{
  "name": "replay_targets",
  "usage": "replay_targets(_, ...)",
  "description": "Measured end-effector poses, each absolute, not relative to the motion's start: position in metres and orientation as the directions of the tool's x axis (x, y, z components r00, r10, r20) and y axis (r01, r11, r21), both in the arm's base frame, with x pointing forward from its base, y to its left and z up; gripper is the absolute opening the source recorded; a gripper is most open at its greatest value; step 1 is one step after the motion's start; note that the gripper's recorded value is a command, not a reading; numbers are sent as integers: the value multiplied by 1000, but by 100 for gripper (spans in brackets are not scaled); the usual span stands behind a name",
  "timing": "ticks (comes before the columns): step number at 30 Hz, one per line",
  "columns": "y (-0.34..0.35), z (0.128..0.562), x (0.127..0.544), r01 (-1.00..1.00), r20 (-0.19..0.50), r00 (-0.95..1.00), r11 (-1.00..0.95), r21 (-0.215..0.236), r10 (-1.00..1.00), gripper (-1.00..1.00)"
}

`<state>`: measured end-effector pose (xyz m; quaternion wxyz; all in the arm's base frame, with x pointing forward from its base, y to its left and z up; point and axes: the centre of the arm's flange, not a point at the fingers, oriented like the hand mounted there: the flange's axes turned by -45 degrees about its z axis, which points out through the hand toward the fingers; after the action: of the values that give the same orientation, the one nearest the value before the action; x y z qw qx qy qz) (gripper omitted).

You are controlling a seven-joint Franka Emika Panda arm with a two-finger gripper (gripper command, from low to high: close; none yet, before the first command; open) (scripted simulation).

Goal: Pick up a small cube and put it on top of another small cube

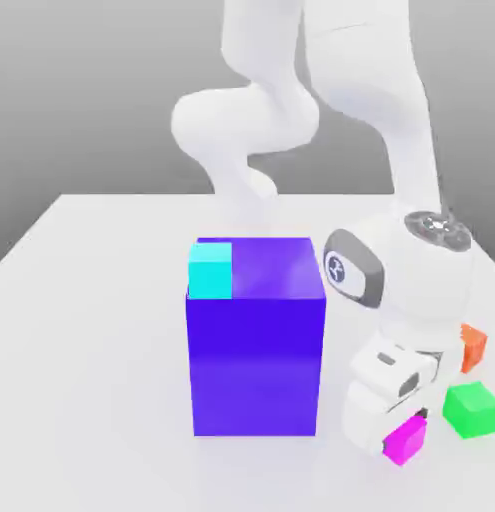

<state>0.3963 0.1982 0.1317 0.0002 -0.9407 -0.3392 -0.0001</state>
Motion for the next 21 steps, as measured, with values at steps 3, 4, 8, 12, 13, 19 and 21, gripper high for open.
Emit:
replay_targets(3, 198, 127, 396, 639, 0, 770, -770, 0, 639, -100)
replay_targets(4, 198, 131, 396, 639, 0, 770, -770, 0, 639, -100)
replay_targets(8, 199, 169, 397, 638, 0, 770, -770, 0, 638, -100)
replay_targets(12, 247, 213, 383, 776, 1, 630, -630, -2, 776, -100)
replay_targets(13, 267, 223, 375, 828, 1, 561, -561, -2, 828, -100)
replay_targets(19, 308, 188, 356, 910, -1, 414, -414, 0, 910, -100)
replay_targets(21, 308, 181, 356, 911, -1, 413, -413, 0, 911, 100)
